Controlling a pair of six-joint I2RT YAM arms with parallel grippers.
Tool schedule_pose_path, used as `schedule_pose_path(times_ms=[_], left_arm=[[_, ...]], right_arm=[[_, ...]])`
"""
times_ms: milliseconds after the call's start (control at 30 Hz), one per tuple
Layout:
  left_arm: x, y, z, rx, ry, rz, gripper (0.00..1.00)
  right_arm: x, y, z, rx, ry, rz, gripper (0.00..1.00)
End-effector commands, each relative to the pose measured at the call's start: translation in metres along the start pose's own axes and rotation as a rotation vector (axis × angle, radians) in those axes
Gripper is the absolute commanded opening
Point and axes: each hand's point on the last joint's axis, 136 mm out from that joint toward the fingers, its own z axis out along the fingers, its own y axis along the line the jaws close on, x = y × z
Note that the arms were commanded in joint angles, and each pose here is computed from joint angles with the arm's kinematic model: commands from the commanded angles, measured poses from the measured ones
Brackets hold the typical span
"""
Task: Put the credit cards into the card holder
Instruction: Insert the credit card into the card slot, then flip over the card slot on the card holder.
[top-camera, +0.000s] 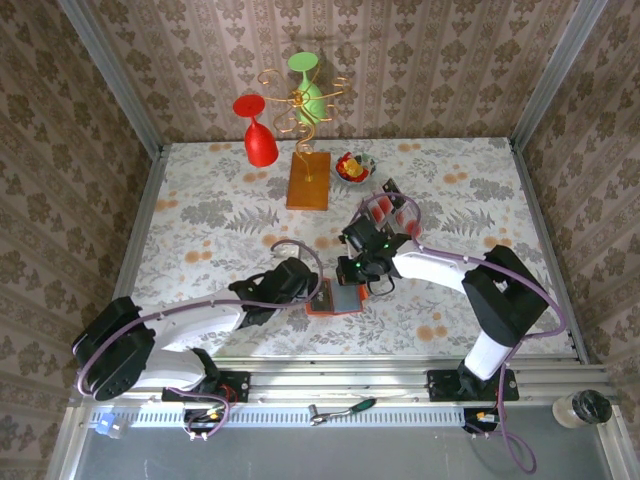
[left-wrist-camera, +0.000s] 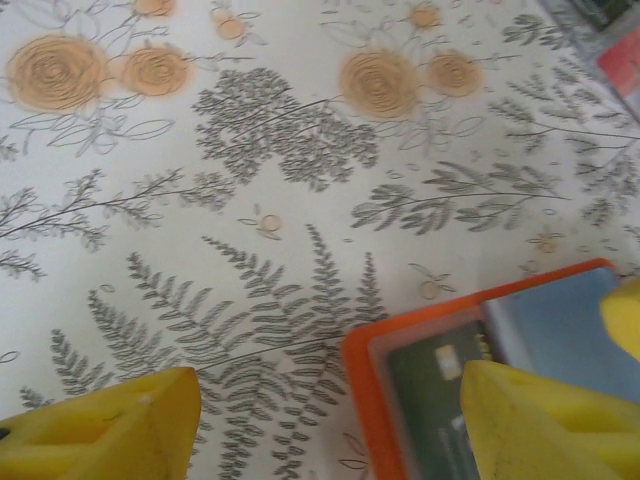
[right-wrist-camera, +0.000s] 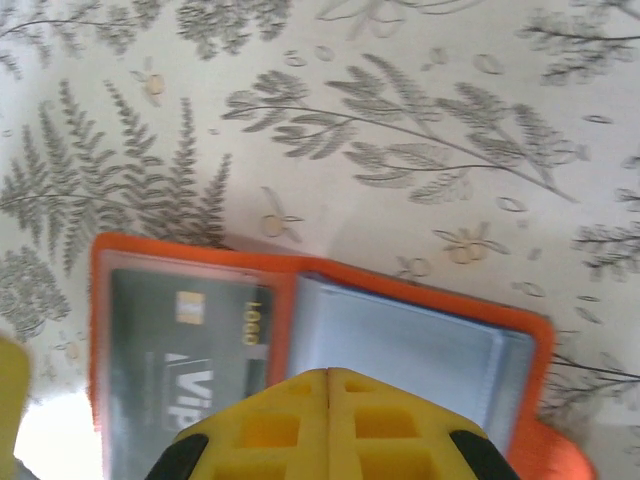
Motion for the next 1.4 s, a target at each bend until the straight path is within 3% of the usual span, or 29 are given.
schedule_pose_path(times_ms=[0, 300, 633, 1367], left_arm=[[-0.01, -0.016, -0.007, 0.026, -0.018, -0.001, 0.71], [-0.006, -0.038, -0.003, 0.037, -0.015, 0.021, 0.71], [0.018, -0.051, 0.017, 0.046, 0.037, 0.047, 0.71], [0.044, -0.043, 0.032, 0.009, 0.093, 0.126, 0.75]], right_arm=[[0.0, -0.009, -0.011, 0.028, -0.009, -0.01, 0.0], [-0.007, -0.014, -0.019, 0.044, -0.014, -0.027, 0.0], [-0.005, -0.025, -0.001, 0.066, 0.02, -0.015, 0.0], [0.028, -0.029, 0.023, 0.026, 0.092, 0.013, 0.0]])
